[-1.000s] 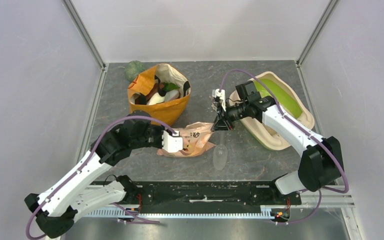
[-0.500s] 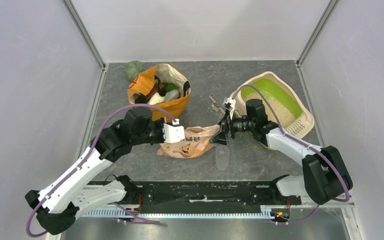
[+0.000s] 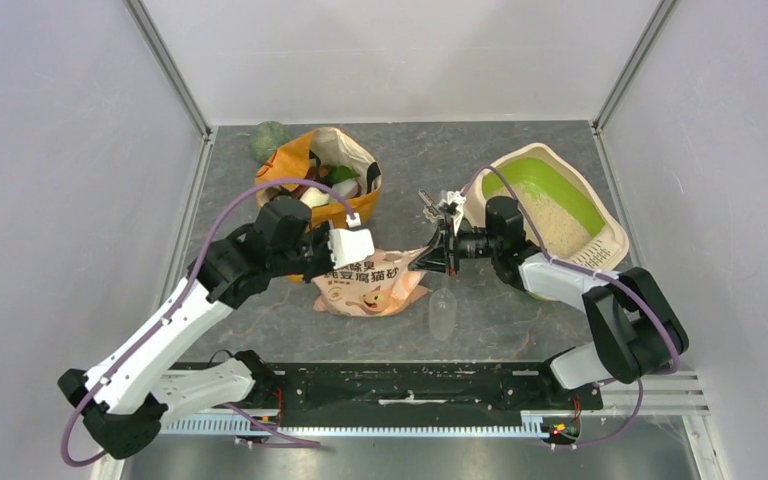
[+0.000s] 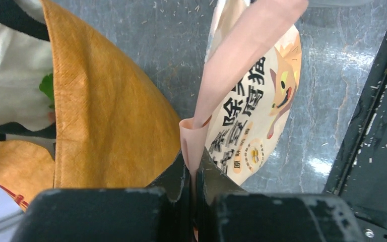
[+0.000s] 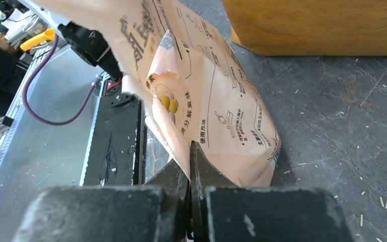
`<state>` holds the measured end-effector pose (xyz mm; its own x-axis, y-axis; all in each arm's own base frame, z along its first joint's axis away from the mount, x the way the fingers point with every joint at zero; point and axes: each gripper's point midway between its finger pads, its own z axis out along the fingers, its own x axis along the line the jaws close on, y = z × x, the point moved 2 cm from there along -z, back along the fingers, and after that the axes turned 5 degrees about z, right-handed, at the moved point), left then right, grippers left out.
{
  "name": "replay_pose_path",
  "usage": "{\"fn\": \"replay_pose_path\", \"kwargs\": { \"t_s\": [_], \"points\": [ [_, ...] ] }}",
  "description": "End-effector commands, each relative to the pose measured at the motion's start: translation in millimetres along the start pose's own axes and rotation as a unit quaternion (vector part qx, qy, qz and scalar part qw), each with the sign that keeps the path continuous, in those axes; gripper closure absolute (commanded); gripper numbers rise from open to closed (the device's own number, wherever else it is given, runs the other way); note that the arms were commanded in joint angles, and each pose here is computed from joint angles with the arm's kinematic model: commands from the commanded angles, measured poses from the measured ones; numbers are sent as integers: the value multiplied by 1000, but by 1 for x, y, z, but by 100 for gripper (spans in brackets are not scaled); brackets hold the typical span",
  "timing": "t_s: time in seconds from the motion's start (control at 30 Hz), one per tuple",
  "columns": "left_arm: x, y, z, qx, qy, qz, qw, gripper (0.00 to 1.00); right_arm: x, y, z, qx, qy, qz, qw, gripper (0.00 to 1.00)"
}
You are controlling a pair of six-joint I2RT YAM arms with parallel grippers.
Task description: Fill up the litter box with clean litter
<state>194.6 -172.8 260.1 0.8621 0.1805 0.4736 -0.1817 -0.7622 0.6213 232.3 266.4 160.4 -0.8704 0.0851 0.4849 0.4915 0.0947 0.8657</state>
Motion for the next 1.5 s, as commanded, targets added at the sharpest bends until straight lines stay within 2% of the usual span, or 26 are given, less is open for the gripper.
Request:
{"fn": "replay_pose_path", "kwargs": {
  "t_s": [0.0,0.07,0.1,0.23,0.37,0.67,0.83,0.9,1.1,1.2,1.27,1.33,1.47],
  "points": [
    [13,4,-11,28,2,-80,996,98,7,13,-8,19,39,-45,998,100],
    [26,-5,-8,60,25,-116,991,98,11,4,-12,44,48,-58,996,100],
    [32,-8,-7,70,35,-128,989,94,13,3,-13,52,51,-64,995,100],
    [43,-7,-6,63,59,-144,986,69,15,-2,-16,83,64,-48,993,100],
    [32,0,-3,46,20,-148,988,58,14,-4,-19,92,59,-60,992,100],
    [29,-3,2,53,6,-181,982,55,16,-5,-21,98,59,-67,991,100],
    [28,-8,4,58,6,-204,977,64,19,-6,-24,106,60,-74,990,100],
    [26,-12,7,68,-1,-211,975,64,20,-6,-25,109,60,-77,989,100],
    [20,-26,19,104,-10,-224,969,50,22,-6,-26,116,60,-66,989,100],
    [13,-33,25,124,-30,-230,965,48,22,-7,-27,118,57,-65,989,100],
    [11,-34,24,131,-39,-228,964,40,22,-6,-27,119,56,-62,989,100],
    [18,-22,10,95,-23,-211,973,38,23,-4,-27,118,56,-60,990,100],
    [34,16,-37,-28,34,-136,990,33,24,-5,-27,121,55,-47,990,100]
  ]
}}
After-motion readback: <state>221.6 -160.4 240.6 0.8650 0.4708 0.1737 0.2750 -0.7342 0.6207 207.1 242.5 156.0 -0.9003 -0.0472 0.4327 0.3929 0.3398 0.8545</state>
